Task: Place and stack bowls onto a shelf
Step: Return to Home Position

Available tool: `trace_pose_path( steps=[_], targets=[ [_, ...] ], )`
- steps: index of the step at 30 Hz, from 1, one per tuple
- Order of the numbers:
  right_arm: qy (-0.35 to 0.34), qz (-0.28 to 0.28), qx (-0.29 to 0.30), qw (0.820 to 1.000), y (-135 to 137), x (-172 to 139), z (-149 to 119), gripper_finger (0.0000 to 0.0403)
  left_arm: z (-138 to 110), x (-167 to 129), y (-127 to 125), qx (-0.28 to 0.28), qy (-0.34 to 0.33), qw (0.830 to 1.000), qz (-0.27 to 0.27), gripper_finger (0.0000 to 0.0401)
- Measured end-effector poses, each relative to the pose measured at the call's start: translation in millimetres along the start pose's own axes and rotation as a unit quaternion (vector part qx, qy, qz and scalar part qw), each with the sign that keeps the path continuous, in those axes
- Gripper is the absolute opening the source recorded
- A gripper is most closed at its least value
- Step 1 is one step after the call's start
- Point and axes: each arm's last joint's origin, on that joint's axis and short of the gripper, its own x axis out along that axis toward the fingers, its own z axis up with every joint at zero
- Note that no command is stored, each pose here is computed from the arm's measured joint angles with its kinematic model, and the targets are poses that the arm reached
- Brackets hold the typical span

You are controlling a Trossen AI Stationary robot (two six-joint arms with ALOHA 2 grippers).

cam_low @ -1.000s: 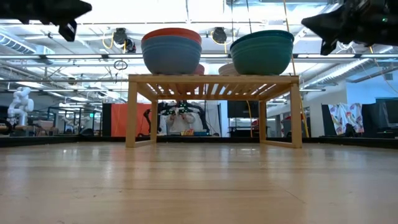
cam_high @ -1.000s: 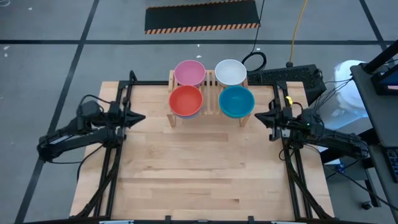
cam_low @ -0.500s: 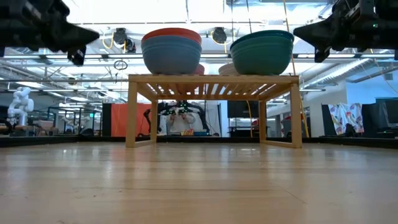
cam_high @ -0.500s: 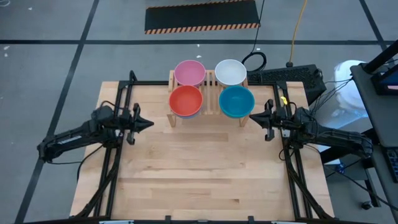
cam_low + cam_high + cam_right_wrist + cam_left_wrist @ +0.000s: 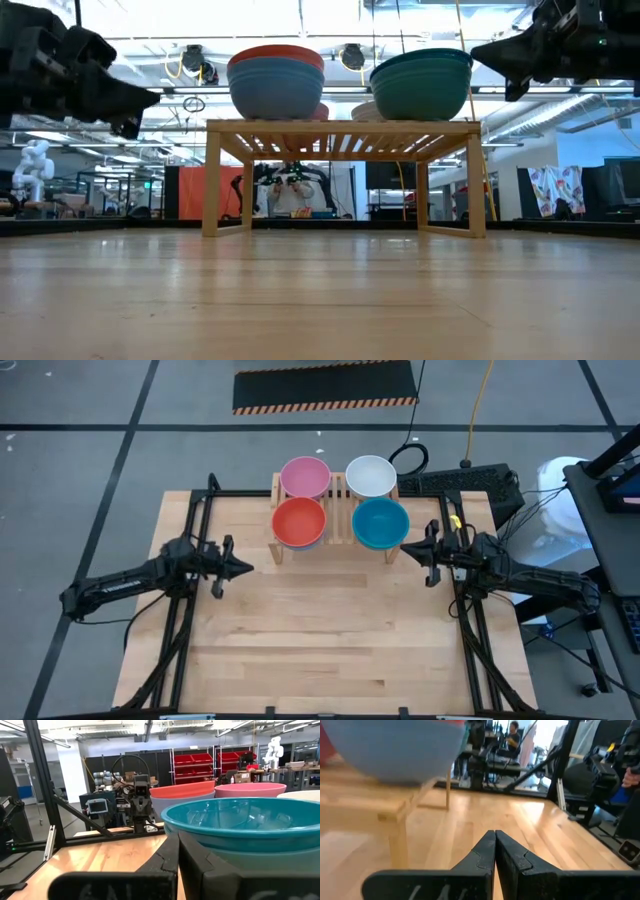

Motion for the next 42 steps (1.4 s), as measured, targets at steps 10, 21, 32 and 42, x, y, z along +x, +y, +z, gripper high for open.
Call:
trace_pose_path(
  steps=[10, 21, 32, 42],
  targets=[
    [0.027, -0.003, -0.003, 1.000, -1.5, 5.0, -5.8, 0.0000, -3.1, 0.0, 0.3, 0.006, 0.015, 1.000, 0.001, 0.0015],
    [0.033, -0.002, -0.042, 0.999, -3.7, 8.1, -19.8, 0.0000, -4.7, -0.1, 0.4, -0.044, 0.024, 0.999, 0.003, 0.0015],
    [-0.029, 0.003, -0.034, 0.999, -3.5, 4.6, -23.2, 0.0000, -4.6, -0.1, 0.4, -0.070, 0.023, 0.997, 0.004, 0.0015],
    [0.001, 0.000, -0.030, 1.000, -4.3, 4.7, -29.1, 0.0000, -4.7, -0.1, 0.4, -0.061, 0.023, 0.998, 0.004, 0.0015]
  ],
)
